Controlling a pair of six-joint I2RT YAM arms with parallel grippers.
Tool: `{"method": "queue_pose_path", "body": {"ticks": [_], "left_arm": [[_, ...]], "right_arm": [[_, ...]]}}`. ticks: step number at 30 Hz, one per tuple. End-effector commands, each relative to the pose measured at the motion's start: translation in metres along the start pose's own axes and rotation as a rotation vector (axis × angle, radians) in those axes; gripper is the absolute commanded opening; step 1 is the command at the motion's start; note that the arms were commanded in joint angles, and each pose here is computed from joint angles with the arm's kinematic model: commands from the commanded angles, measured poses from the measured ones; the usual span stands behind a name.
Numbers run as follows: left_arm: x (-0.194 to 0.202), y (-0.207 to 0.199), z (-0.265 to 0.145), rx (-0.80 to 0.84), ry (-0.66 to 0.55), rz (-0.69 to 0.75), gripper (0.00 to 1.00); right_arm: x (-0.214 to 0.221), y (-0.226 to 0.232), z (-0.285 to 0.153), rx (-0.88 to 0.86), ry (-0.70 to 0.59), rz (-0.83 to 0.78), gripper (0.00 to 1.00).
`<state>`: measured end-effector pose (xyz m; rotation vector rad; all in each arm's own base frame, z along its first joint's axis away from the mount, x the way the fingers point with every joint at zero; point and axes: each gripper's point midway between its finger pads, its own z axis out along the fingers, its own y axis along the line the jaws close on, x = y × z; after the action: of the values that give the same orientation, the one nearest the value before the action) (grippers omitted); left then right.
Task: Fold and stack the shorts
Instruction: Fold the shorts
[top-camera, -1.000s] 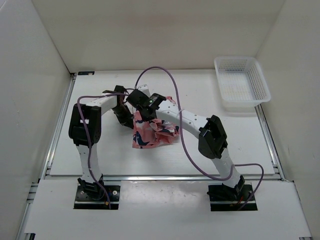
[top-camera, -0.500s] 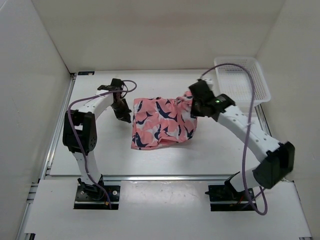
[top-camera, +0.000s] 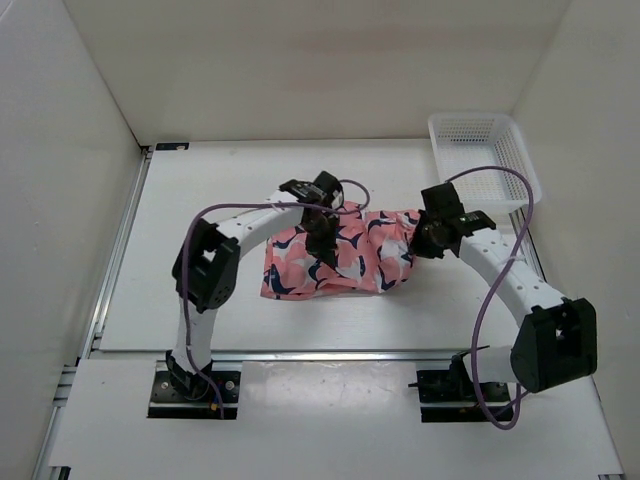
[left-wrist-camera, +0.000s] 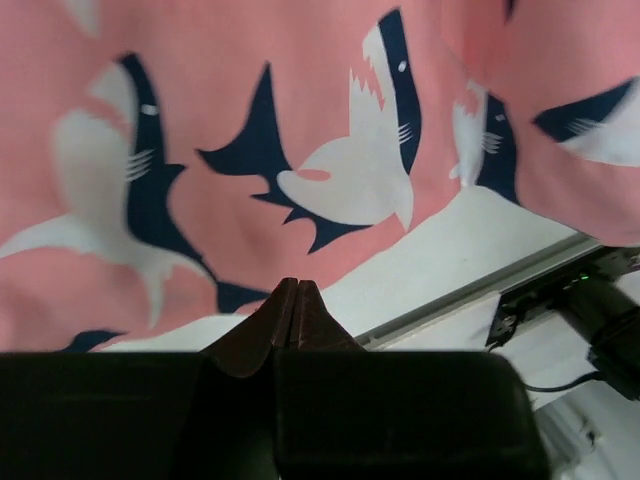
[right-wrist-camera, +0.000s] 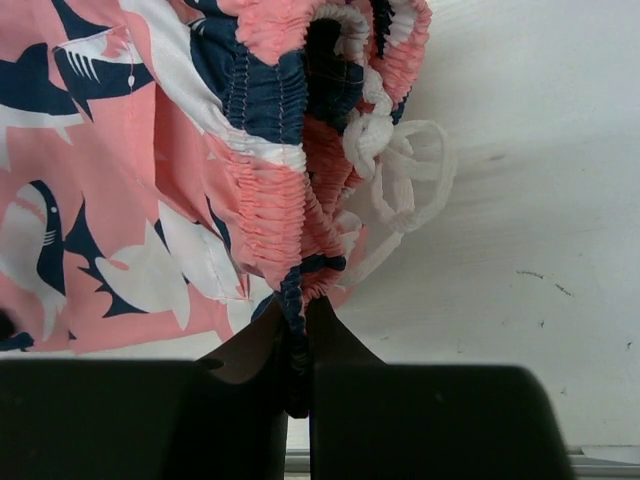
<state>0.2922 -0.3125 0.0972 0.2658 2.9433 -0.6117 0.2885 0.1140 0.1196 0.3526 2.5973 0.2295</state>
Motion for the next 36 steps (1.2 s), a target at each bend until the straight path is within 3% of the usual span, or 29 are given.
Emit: {"method": "queue_pose_path", "body": {"ticks": [1, 5, 9, 19, 25, 30, 36], "left_arm": [[0.016, -0.011, 0.026, -0.008, 0.072, 0.009, 0.1], [0.034, 0.009, 0.065, -0.079, 0.133, -0.039, 0.1], [0.038, 0.017, 0.077, -0.112, 0.138, -0.033, 0.1], [0.022, -0.061, 0.009, 0.09, 0.007, 0.033, 0.1], [0.034, -0.078, 0.053, 0.073, 0.083, 0.066, 0.1], [0.042, -0.057, 0.095, -0.027, 0.127, 0.012, 0.1], [0.031, -0.07, 0.073, 0.004, 0.071, 0.015, 0.1]], "right_arm": [[-0.008, 0.01, -0.011, -0.093, -0.035, 0.027, 0.0], [-0.014, -0.007, -0.015, -0.088, -0.052, 0.063, 0.0], [-0.019, -0.013, -0.022, -0.102, -0.075, 0.074, 0.0], [-0.03, -0.011, -0.034, -0.136, -0.102, 0.071, 0.0], [-0.03, -0.011, -0.034, -0.137, -0.102, 0.071, 0.0], [-0.03, -0.011, -0.037, -0.133, -0.095, 0.071, 0.0], [-0.035, -0.016, -0.04, -0.113, -0.117, 0.071, 0.0]]}}
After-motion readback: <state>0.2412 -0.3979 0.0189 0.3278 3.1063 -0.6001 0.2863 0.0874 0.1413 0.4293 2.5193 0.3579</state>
